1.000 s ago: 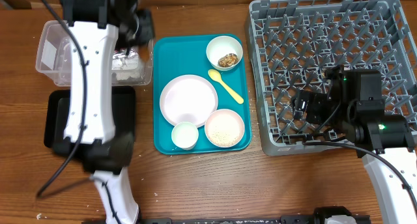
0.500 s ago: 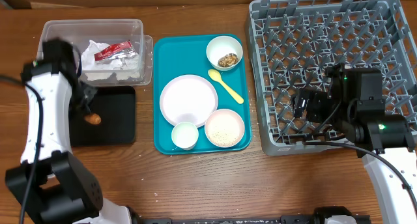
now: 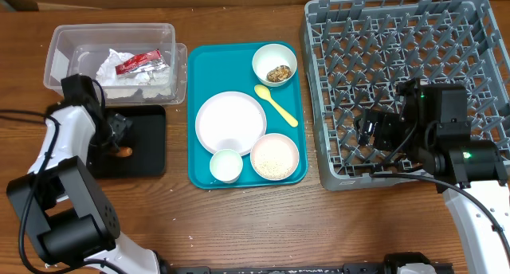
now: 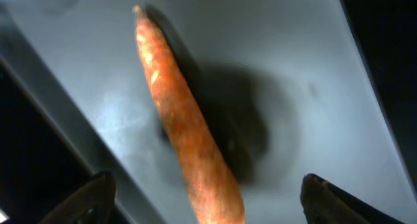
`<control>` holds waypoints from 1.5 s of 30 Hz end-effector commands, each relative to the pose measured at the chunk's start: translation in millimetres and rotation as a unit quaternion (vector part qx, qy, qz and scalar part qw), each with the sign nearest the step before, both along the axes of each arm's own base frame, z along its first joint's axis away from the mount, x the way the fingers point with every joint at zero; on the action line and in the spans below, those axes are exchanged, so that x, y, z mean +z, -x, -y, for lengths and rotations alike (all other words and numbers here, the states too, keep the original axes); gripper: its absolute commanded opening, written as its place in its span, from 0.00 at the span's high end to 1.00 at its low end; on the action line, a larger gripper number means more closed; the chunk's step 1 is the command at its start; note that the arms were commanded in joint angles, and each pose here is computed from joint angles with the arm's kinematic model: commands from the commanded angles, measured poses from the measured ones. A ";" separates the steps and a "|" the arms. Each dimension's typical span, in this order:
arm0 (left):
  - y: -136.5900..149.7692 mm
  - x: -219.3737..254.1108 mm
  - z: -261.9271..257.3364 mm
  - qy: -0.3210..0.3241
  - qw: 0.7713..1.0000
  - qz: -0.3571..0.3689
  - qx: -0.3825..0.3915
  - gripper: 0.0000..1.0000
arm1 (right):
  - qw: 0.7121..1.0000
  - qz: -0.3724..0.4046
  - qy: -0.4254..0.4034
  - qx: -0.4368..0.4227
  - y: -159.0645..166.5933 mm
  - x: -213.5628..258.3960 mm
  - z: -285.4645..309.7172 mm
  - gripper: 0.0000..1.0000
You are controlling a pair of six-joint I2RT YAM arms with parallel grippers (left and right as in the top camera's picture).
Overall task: Sort waste into correct bins and load items into the dishwasher
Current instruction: 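Place the carrot onto the black tray and release, then lift the white cup with the left gripper toward the right gripper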
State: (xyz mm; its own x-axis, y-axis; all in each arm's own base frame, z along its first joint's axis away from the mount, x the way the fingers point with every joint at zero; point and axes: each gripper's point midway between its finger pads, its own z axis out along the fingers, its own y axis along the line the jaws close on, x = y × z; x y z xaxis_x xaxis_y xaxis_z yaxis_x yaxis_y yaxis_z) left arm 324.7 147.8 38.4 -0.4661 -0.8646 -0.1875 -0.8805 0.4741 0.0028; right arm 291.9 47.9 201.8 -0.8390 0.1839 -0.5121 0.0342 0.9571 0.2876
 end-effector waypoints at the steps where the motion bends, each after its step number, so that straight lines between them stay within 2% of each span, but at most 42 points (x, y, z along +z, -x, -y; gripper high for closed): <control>1: -37.1 61.2 6.4 0.009 0.992 0.049 -0.115 0.06 | 1.000 0.019 -0.002 0.005 -5.0 12.5 -2.5 0.00; 4: -50.2 109.3 30.7 0.035 0.977 0.081 -0.192 0.08 | 1.000 0.020 -0.003 0.005 -5.5 12.9 -2.6 0.00; 6: -58.3 133.9 58.8 0.053 0.958 0.106 -0.259 0.09 | 1.000 0.021 -0.003 0.005 -5.7 13.0 -2.6 0.00; 8: -63.6 150.2 94.3 0.071 0.929 0.125 -0.340 0.09 | 1.000 0.020 -0.003 0.005 -5.6 12.9 -2.6 0.00; 12: -57.1 151.3 161.1 0.095 0.872 0.112 -0.467 0.09 | 1.000 0.020 -0.003 0.005 -5.2 12.6 -2.5 0.00; 13: -53.3 149.3 179.9 0.099 0.852 0.106 -0.504 0.09 | 1.000 0.020 -0.003 0.005 -5.2 12.6 -2.5 0.00; 14: -45.9 146.1 209.5 0.100 0.815 0.095 -0.563 0.09 | 1.000 0.020 -0.003 0.005 -5.3 12.7 -2.6 0.00; 15: -42.1 144.8 221.8 0.097 0.797 0.089 -0.589 0.09 | 1.000 0.020 -0.003 0.005 -5.3 12.7 -2.6 0.00; 16: -38.4 142.5 234.7 0.090 0.782 0.079 -0.611 0.10 | 1.000 0.020 -0.003 0.005 -5.3 12.7 -2.6 0.00; 19: -27.1 136.4 256.8 0.064 0.760 0.047 -0.645 0.10 | 1.000 0.019 -0.003 0.006 -5.0 12.5 -2.6 0.00; 23: -1.9 123.2 268.8 0.066 0.743 -0.003 -0.666 0.12 | 1.000 0.016 -0.004 0.007 -3.7 11.8 -3.1 0.00; 27: 26.1 95.1 263.7 0.092 0.739 -0.059 -0.665 0.18 | 1.000 0.016 -0.007 0.008 -3.7 12.1 -4.2 0.00; 31: 52.4 65.7 256.0 0.112 0.719 -0.106 -0.678 0.27 | 1.000 0.019 -0.010 0.011 -4.4 13.0 -5.6 0.00; 33: 56.3 56.2 255.4 0.116 0.719 -0.110 -0.677 0.27 | 1.000 0.020 -0.010 0.011 -5.0 13.3 -5.6 0.00; 36: 53.3 49.6 256.8 0.114 0.721 -0.102 -0.676 0.38 | 1.000 0.021 -0.010 0.011 -5.6 13.7 -5.6 0.00; 40: 49.4 36.3 249.9 0.092 0.739 -0.105 -0.659 0.48 | 1.000 0.021 -0.010 0.011 -5.4 13.6 -5.6 0.00; 45: 51.9 12.0 248.9 0.087 0.740 -0.098 -0.660 0.61 | 1.000 0.021 -0.010 0.011 -5.4 13.6 -5.6 0.00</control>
State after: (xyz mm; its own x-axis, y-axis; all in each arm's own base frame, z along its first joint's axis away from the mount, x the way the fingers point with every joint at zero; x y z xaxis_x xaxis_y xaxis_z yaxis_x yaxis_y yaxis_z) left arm 280.7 -106.3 63.0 -0.9276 0.3720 0.0339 0.3665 0.9239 -0.1098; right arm 293.1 51.3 203.7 -0.8370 0.1830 -0.5157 0.0211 0.9525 0.3038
